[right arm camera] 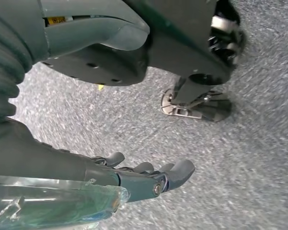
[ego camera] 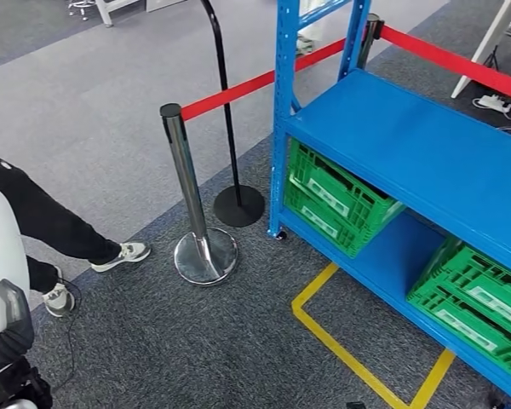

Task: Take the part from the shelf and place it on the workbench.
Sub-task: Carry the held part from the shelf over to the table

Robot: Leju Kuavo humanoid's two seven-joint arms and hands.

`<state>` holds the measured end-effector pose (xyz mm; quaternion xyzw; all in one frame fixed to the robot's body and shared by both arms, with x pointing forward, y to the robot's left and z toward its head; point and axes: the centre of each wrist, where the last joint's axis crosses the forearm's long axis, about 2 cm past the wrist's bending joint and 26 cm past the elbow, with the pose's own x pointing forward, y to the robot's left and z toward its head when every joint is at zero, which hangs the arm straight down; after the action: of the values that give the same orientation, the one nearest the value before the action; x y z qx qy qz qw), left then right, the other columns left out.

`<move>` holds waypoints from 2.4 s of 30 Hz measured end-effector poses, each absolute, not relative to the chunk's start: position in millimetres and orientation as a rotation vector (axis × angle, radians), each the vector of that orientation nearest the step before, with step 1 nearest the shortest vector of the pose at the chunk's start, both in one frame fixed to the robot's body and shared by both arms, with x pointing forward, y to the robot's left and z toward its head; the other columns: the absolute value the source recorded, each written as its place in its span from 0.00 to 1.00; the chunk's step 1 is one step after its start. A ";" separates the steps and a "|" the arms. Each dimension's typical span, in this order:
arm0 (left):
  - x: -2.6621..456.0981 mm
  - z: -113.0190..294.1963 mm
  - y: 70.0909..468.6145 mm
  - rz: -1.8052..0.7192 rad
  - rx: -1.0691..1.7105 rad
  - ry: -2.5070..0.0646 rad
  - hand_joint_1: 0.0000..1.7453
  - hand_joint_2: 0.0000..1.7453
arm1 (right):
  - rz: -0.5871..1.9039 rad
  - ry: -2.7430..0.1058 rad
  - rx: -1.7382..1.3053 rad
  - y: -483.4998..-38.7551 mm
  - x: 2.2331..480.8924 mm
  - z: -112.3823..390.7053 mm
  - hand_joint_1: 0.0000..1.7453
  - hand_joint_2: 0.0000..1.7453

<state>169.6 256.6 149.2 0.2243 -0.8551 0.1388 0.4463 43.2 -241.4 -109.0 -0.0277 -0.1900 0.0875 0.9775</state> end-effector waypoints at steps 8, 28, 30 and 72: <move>173.7 151.6 256.0 0.376 0.545 -2.116 1.00 1.00 | 0.168 -0.421 -0.059 -244.2 46.6 -108.8 0.00 1.00; 168.1 146.6 261.1 0.424 0.545 -2.081 1.00 1.00 | 0.170 -0.425 -0.059 -250.5 42.6 -109.9 0.00 1.00; 166.8 146.3 262.1 0.424 0.549 -2.078 1.00 1.00 | 0.170 -0.434 -0.061 -250.2 43.7 -109.7 0.00 1.00; 201.7 154.8 289.0 0.518 0.562 -2.141 1.00 1.00 | 0.120 -0.396 -0.096 -243.7 46.1 -108.7 0.00 1.00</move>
<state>201.7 289.0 154.8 0.2242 -0.8544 0.2067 0.4208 46.1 -243.7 -108.7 -0.0474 -0.1964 0.0596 0.9776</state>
